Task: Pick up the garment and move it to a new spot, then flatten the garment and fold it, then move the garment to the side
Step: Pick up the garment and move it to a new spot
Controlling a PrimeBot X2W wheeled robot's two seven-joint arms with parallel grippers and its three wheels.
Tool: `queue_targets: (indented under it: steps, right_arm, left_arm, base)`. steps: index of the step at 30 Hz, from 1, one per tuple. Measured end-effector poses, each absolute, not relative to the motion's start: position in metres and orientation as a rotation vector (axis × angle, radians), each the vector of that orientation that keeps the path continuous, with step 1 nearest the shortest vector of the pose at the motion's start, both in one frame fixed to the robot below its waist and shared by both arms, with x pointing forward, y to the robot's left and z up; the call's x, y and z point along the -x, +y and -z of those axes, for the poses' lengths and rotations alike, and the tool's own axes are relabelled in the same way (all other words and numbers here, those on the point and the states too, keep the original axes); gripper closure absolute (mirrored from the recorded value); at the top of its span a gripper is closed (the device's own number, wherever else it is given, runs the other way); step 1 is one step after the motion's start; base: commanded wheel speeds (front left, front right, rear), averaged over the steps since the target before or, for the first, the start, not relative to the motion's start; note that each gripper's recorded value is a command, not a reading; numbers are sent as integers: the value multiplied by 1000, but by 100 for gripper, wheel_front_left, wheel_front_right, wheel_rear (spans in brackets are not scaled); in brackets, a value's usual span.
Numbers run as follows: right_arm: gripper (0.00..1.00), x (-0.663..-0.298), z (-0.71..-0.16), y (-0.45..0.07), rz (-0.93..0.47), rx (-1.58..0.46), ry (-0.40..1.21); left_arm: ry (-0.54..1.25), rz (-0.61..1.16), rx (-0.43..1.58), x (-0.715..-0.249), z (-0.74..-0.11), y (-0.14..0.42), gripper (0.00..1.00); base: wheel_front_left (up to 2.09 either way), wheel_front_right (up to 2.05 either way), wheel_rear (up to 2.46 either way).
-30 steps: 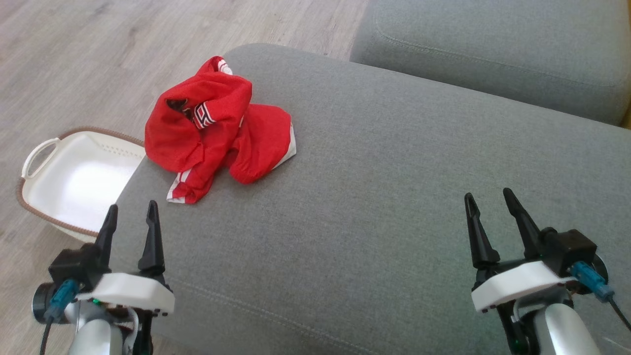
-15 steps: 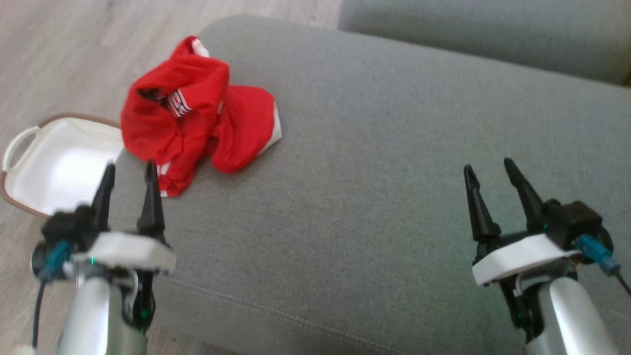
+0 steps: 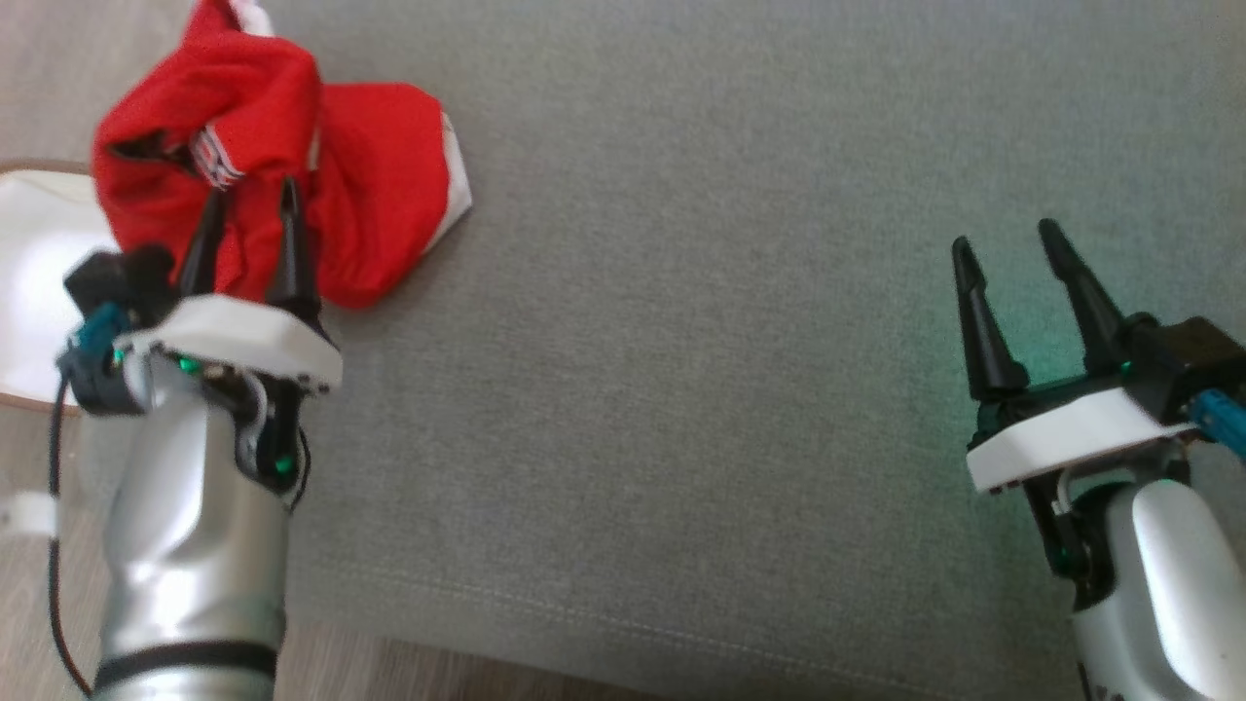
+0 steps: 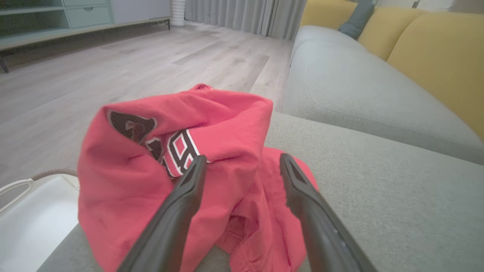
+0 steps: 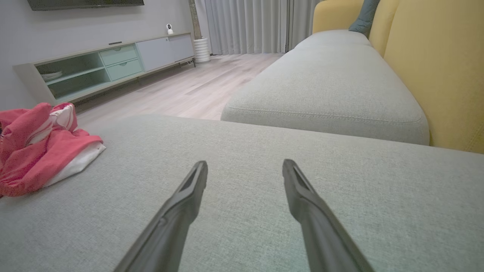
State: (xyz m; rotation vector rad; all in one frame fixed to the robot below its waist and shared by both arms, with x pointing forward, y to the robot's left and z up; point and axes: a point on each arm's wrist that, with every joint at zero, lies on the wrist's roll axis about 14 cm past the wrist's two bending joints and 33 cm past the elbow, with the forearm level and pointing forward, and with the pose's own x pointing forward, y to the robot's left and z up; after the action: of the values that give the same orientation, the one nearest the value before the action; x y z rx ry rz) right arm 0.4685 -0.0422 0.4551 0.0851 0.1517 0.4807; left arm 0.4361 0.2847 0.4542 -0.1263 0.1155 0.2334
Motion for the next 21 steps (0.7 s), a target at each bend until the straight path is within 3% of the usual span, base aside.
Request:
queue_targets:
  steps: [11, 12, 13, 14, 21]
  right_arm:
    - [0, -477, -439, -55, -448, -86, 181]
    - [0, -476, -440, -55, -448, -85, 179]
    - [0, -476, -441, -55, -447, -85, 179]
    - [0, -476, -441, -55, -447, -85, 179]
    - [0, -474, -446, -57, -442, -89, 172]
  left_arm:
    - [369, -272, 122, -455, -405, 309, 0]
    - [382, -276, 121, -455, -405, 311, 11]
    - [397, -280, 124, -455, -404, 312, 62]
    - [397, -280, 124, -455, -404, 312, 98]
    - [337, -293, 110, -462, -425, 326, 100]
  base:
    - [0, 0, 0]
    - [0, 0, 0]
    - [0, 0, 0]
    - [0, 0, 0]
    - [0, 0, 0]
